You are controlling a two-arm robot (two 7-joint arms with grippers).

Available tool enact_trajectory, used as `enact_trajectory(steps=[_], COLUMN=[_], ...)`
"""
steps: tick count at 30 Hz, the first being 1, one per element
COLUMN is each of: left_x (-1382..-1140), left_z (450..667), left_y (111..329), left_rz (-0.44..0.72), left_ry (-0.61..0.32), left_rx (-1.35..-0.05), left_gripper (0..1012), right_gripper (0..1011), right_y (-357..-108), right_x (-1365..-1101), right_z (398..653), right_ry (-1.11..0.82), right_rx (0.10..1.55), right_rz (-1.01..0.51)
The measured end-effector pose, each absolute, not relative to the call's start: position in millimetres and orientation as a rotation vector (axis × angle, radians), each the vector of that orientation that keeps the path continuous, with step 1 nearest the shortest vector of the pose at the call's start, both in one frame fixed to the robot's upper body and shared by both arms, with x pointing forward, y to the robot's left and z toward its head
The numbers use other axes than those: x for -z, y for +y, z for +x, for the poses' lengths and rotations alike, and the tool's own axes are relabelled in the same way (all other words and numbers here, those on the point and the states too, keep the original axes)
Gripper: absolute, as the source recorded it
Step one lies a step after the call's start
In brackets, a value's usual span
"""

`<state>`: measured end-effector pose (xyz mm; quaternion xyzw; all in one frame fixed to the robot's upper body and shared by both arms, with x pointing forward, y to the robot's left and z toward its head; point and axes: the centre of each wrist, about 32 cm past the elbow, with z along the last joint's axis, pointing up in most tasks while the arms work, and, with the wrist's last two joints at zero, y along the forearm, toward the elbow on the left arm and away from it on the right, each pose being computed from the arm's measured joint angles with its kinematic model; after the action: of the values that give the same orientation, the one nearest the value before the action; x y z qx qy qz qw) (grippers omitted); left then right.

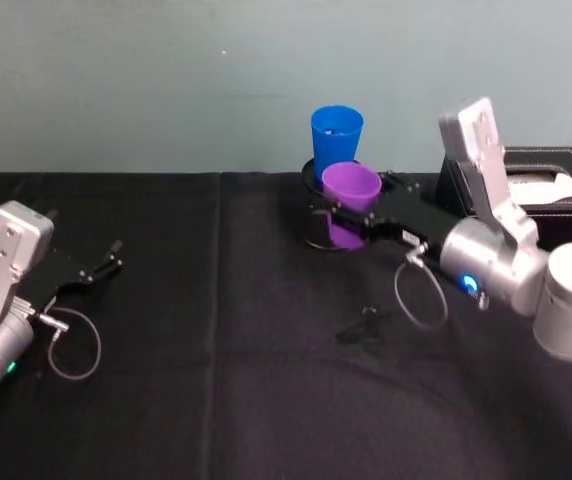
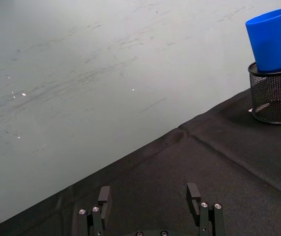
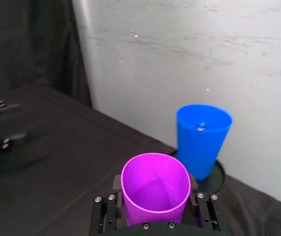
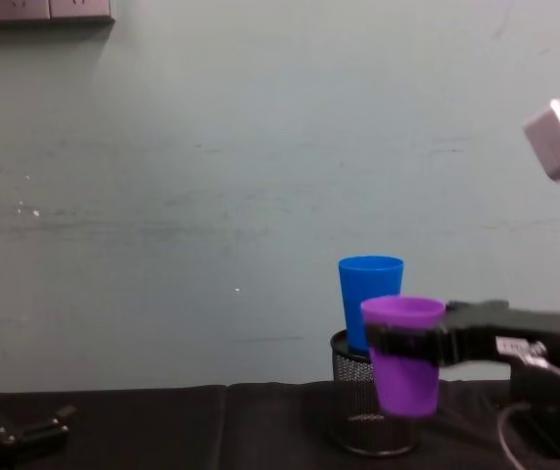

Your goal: Pick up one cup with a gripper and tap it against the other cup.

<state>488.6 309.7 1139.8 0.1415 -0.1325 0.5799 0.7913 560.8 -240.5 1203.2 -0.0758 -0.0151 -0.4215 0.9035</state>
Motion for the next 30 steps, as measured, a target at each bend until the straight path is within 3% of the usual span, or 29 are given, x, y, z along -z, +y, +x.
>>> enact_trajectory(steps=[10,19,30], left_x=[-1139.8,-1139.8,-1139.8], left_z=[488.6,488.6,488.6], left_y=[309.7,309.7,309.7], left_rz=[0.304,0.304,0.304], left_ry=[-0.285,-0.285,-0.285], left_rx=[-1.248,-1.248,-1.248], left_gripper=[1000,1000,1000], right_gripper=[739,739,755], right_y=[-243.1,-242.3,-241.2], right_x=[-1162.4,-1113.5,-1099.8], right_z=[521.5,506.8,505.0], right_ry=[-0.101,-0.103,-0.088], right_rx=[0.84,0.859,0.851], right_rz=[-0.121,-0.058,-0.068])
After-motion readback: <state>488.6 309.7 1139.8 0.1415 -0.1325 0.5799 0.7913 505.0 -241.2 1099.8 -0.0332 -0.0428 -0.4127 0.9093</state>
